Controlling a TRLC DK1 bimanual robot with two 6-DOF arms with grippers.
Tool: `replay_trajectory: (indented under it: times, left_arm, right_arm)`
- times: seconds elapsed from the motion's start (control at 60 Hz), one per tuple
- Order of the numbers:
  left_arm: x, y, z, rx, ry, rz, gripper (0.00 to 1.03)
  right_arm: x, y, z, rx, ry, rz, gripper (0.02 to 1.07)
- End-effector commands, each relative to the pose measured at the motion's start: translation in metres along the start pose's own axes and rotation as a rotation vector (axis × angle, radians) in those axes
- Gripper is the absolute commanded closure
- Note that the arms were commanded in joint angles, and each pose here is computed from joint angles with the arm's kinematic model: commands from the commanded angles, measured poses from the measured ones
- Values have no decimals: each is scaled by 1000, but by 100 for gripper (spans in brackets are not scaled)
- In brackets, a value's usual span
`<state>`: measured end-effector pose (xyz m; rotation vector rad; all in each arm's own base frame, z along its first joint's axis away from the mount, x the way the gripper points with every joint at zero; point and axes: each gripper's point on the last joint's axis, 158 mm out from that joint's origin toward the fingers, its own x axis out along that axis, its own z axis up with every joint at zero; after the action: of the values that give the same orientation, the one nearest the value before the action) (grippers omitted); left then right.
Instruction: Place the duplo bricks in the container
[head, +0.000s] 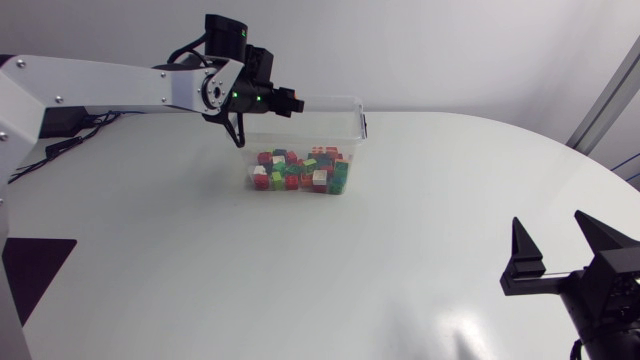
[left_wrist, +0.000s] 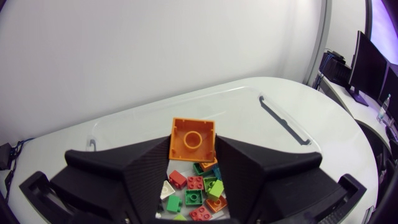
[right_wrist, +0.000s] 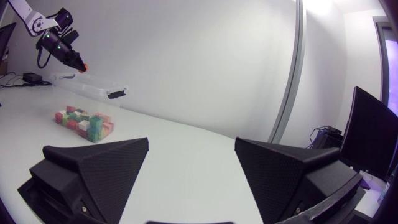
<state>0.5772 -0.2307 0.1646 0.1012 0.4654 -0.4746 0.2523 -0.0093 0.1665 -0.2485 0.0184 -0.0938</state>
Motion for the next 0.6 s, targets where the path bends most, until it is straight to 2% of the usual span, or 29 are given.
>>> replay_trajectory:
  times: [0.0,0.05,0.117,0.183,0.3,0.4,0.583]
  left_arm:
    - [10,7,-2,9,21,12,25]
    - [10,1,-7,32,59,2,13]
    - [1,-1,-2,46,59,-1,6]
    - [-20,-6,8,72,71,-5,5]
    - [-65,-4,35,85,12,9,5]
    - [-118,6,59,112,-62,44,5]
    - [-180,24,63,143,-111,112,5]
  right_arm:
    - [1,4,-9,-5,9,9,7]
    - [1,4,-8,-5,9,11,7]
    - [1,4,-9,-5,9,9,7]
    - [1,4,-9,-7,9,9,7]
    - [1,4,-9,-5,9,9,7]
    - [1,4,-9,-5,10,8,7]
    - [1,4,-9,-8,10,8,7]
